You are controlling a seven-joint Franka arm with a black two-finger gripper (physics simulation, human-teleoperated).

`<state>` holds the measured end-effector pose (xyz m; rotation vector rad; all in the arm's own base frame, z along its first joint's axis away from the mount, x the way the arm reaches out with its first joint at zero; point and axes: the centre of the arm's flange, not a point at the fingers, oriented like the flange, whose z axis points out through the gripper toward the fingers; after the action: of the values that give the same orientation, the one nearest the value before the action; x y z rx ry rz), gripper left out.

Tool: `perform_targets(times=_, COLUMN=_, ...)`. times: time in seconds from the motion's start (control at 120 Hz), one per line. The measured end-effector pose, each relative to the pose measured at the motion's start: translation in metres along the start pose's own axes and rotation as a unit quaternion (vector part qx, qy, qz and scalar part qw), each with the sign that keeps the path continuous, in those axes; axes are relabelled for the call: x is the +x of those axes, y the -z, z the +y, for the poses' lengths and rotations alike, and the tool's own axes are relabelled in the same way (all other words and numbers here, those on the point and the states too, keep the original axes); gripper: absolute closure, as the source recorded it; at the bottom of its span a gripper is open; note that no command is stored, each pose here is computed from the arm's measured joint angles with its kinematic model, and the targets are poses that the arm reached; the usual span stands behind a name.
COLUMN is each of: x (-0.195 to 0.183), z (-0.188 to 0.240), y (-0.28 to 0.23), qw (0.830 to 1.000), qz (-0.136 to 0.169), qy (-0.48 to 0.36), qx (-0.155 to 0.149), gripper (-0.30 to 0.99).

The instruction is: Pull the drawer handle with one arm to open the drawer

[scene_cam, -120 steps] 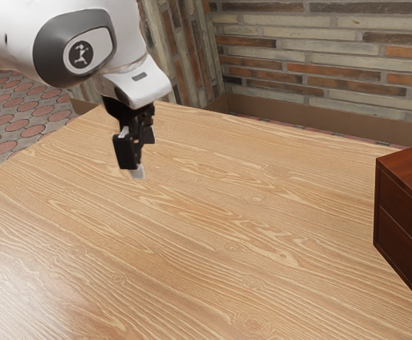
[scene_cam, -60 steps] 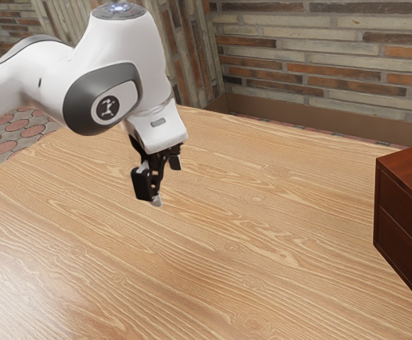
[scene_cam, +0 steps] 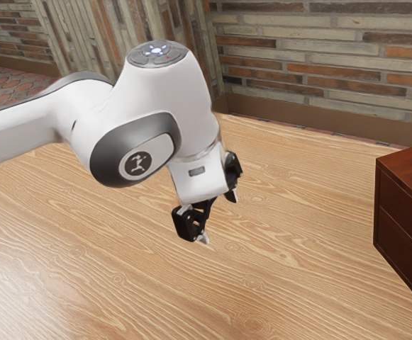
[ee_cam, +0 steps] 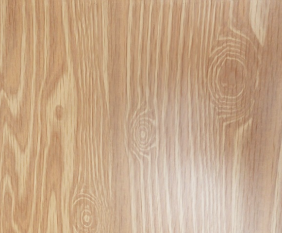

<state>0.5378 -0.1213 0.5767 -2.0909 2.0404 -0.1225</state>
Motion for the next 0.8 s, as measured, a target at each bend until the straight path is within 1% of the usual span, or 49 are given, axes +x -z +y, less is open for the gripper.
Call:
perform_targets(times=0.15, x=0.039, z=0.008, y=-0.001, qw=0.999, qz=0.020, qy=-0.040, qx=0.027, gripper=0.00)
perform_targets(times=0.317, x=0.061, z=0.011, y=0.001, qw=0.996, qz=0.039, qy=-0.059, qx=0.052, gripper=0.00)
perform_targets(times=0.533, x=0.106, z=0.019, y=0.010, qw=0.989, qz=0.064, qy=-0.099, qx=0.089, gripper=0.00)
perform_targets(times=0.667, x=0.125, z=0.014, y=0.001, qw=0.986, qz=0.067, qy=-0.112, qx=0.102, gripper=0.00)
perform_targets(times=0.8, x=0.139, z=0.001, y=-0.004, qw=0.984, qz=0.066, qy=-0.117, qx=0.117, gripper=0.00)
